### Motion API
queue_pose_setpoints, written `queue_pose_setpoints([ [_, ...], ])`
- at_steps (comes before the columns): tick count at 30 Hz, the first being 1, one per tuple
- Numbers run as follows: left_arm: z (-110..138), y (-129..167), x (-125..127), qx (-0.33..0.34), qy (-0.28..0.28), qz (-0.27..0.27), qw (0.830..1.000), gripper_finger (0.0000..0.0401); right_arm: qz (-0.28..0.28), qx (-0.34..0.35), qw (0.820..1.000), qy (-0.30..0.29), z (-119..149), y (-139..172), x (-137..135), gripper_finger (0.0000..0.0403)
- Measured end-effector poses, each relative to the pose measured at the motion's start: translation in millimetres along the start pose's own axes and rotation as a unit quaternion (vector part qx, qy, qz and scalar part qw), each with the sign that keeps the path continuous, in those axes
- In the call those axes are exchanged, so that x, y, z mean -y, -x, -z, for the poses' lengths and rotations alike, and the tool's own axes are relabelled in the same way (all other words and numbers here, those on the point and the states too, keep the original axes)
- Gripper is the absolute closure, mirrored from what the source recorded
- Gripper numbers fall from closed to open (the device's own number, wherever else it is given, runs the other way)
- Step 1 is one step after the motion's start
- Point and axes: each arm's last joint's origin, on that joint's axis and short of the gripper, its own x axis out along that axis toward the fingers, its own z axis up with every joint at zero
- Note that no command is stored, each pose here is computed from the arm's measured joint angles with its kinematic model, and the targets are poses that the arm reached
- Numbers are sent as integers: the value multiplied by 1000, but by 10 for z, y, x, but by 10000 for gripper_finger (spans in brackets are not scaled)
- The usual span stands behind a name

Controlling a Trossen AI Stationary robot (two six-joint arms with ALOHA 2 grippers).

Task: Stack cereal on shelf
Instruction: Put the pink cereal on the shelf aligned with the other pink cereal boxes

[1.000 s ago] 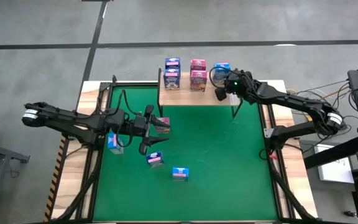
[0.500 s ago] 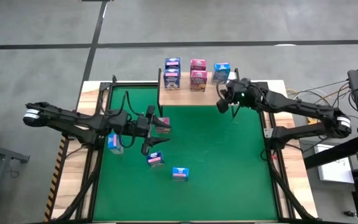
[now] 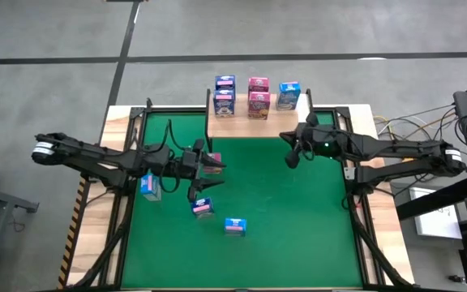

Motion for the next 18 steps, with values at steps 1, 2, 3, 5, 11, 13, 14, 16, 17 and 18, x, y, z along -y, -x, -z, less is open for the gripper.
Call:
queue_pose_setpoints([
  [1,4,-4,0,-1,4,0,1000,191,-5,11,1000,7,-22,22,-11,394],
  [2,11,-10,0,-2,10,0,1000,191,-13,21,1000,15,-42,43,-20,394],
  [3,21,-19,-1,-4,16,0,1000,191,-23,31,999,21,-60,68,-26,394],
  [5,50,-44,-2,-10,35,-1,999,191,-50,47,997,35,-71,112,-33,394],
  [11,130,-112,-7,-30,131,-9,991,191,-110,113,985,75,-43,177,-47,394],
  [13,154,-138,-7,-50,172,-15,984,191,-107,132,982,81,-30,191,-40,394],
  [14,164,-151,-7,-67,192,-20,979,191,-107,137,981,85,-23,195,-38,394],
  [16,200,-181,-8,-111,220,-35,969,191,-105,139,980,96,-9,204,-34,394],
  [17,213,-200,-8,-134,227,-43,964,191,-104,139,980,100,-7,208,-32,394],
  [18,225,-224,-9,-156,231,-51,959,191,-104,141,979,102,-10,212,-31,394],
])
